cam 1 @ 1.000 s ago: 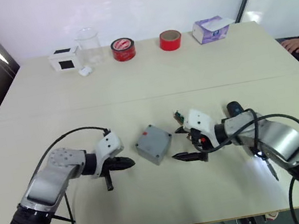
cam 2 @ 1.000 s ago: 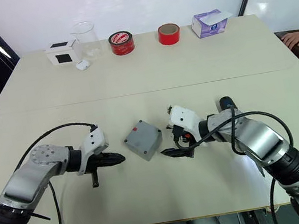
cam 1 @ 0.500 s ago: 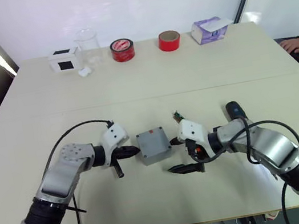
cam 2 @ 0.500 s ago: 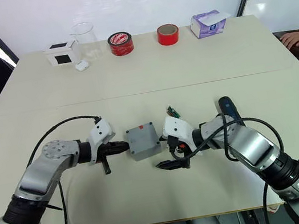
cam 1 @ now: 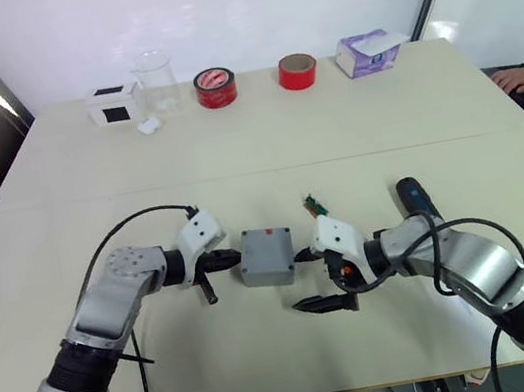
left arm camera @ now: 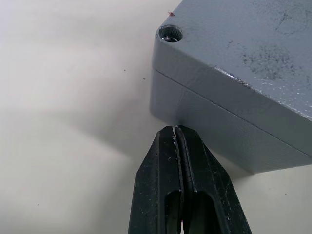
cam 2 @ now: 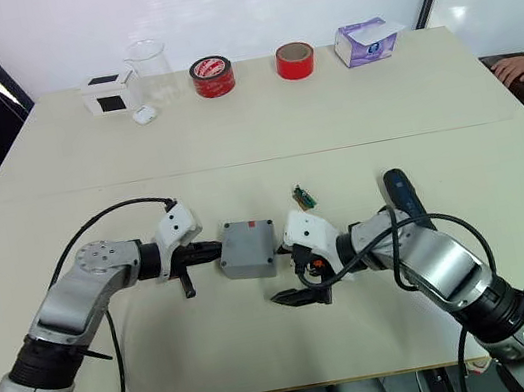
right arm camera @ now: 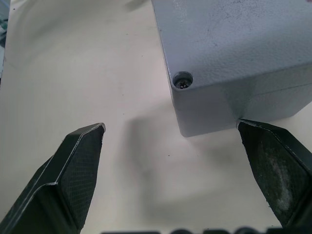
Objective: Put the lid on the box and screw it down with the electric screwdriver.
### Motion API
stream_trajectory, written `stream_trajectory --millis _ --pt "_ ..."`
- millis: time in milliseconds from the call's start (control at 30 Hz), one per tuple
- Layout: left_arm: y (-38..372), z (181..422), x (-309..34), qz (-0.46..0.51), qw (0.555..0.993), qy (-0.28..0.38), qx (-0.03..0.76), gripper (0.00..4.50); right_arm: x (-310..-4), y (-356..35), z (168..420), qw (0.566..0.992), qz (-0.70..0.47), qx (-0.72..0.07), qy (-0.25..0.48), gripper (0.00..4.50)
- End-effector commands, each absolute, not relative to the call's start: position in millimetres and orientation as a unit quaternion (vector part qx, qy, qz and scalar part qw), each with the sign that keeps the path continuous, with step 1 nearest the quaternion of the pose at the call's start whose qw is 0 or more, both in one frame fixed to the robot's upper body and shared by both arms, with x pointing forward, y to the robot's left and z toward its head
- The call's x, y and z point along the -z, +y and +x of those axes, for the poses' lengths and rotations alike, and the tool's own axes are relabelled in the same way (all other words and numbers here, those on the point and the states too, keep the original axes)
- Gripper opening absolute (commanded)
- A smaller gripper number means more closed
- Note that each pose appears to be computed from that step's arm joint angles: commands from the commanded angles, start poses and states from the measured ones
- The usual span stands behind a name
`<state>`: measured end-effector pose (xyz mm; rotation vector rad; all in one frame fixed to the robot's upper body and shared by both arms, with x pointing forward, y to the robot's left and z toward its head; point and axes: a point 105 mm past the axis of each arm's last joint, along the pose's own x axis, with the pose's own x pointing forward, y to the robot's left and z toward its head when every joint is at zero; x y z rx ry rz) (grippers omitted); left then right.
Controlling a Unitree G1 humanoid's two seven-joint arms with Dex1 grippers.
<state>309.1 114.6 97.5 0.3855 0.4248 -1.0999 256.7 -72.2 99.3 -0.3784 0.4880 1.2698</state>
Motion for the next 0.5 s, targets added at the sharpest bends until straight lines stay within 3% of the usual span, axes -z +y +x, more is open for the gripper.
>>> stream_trajectory --millis 33,233,367,500 --pt "113.4 305.6 -112.0 0.192 0.807 0.176 0.531 0.00 -116.8 -70.1 256.0 0.767 -0.173 -0.588 0.191 4.48" --pt "131.3 292.5 -118.9 0.186 0.798 0.195 0.540 0.00 -145.8 -98.0 260.4 0.795 -0.133 -0.563 0.182 4.48" --pt "138.7 292.2 -142.2 0.130 0.814 0.176 0.538 0.00 -173.3 -127.1 292.1 0.862 -0.073 -0.484 0.132 4.48" --pt "132.7 296.7 -169.7 0.088 0.819 0.143 0.548 0.00 -170.9 -149.1 332.6 0.918 -0.048 -0.379 0.104 4.48"
